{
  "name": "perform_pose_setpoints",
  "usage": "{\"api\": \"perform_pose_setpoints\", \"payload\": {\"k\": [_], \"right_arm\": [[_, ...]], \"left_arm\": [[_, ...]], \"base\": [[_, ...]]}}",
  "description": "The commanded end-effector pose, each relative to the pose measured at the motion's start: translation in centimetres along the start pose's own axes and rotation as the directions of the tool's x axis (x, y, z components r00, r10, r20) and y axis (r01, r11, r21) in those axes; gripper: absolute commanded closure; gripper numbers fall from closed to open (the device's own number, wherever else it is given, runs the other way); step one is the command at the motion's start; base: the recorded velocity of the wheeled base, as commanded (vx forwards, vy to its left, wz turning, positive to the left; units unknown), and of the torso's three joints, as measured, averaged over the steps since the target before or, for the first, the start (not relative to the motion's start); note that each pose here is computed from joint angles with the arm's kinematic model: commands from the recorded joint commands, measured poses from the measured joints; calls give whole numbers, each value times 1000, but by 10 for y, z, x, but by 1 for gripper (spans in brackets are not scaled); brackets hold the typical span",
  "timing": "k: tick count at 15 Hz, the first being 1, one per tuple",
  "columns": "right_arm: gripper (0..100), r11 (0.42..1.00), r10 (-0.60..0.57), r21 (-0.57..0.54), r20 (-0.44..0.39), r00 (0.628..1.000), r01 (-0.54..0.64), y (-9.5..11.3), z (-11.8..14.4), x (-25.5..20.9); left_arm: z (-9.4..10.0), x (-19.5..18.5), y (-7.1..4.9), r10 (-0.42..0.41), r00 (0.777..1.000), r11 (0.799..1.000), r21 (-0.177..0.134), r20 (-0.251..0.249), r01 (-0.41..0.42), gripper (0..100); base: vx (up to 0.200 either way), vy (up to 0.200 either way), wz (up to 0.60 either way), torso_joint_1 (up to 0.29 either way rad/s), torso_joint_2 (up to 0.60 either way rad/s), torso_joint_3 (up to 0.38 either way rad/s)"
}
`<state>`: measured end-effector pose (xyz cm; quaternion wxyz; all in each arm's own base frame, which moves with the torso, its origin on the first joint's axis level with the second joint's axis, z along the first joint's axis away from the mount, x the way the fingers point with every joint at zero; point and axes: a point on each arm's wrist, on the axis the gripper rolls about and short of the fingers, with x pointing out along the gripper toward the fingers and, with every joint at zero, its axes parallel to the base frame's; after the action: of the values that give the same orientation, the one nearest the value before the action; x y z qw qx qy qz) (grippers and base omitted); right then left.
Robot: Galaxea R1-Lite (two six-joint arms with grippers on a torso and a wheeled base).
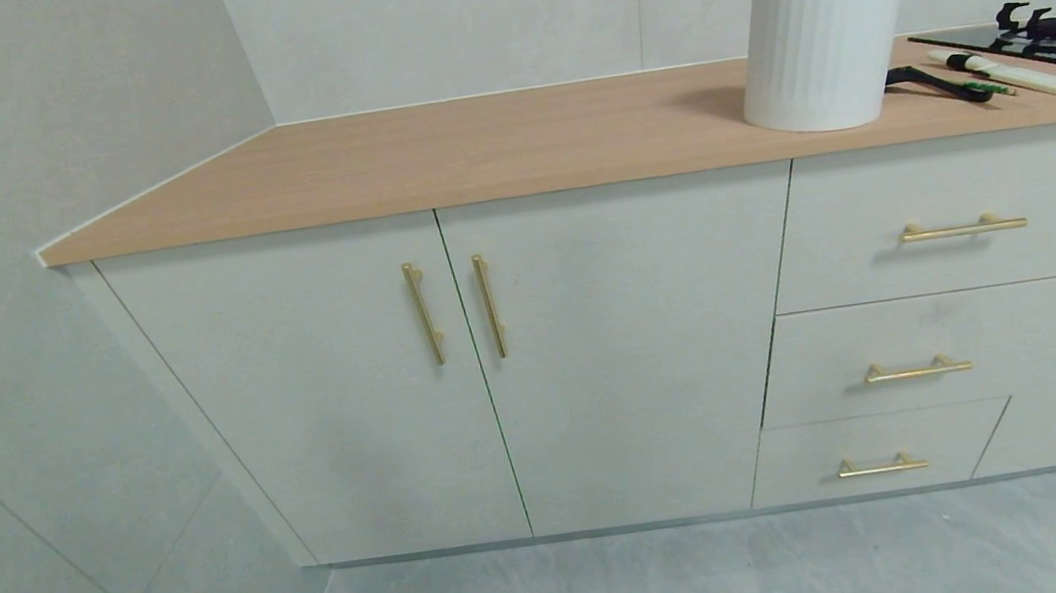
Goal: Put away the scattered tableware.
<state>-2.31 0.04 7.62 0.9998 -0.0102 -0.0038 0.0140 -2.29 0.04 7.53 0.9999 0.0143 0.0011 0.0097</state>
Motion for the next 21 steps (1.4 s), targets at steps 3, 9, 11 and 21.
{"api": "perform_pose_setpoints", "payload": {"k": [3, 9, 11, 21], "right_arm": [[0, 1000, 4, 1, -6, 1000, -4, 0, -1, 0], [0, 1000, 9, -19, -6, 1000, -9, 0, -1, 0], [0, 1000, 9, -18, -6, 1000, -9, 0, -1, 0], [0, 1000, 7, 4, -4, 1000, -7, 0, 0, 0]], "left_arm": [[0, 0, 0, 1, 1000, 1000, -30, -1, -1, 0], [0, 0, 0, -4, 1000, 1000, -5, -1, 4, 0], [0, 0, 0, -3, 1000, 1000, -28, -1, 2, 0], [0, 0, 0, -3, 1000, 1000, -30, -1, 2, 0]], "base": [[0, 0, 0, 0, 0, 0], [0, 0, 0, 0, 0, 0], [0, 0, 0, 0, 0, 0], [0, 0, 0, 0, 0, 0]]}}
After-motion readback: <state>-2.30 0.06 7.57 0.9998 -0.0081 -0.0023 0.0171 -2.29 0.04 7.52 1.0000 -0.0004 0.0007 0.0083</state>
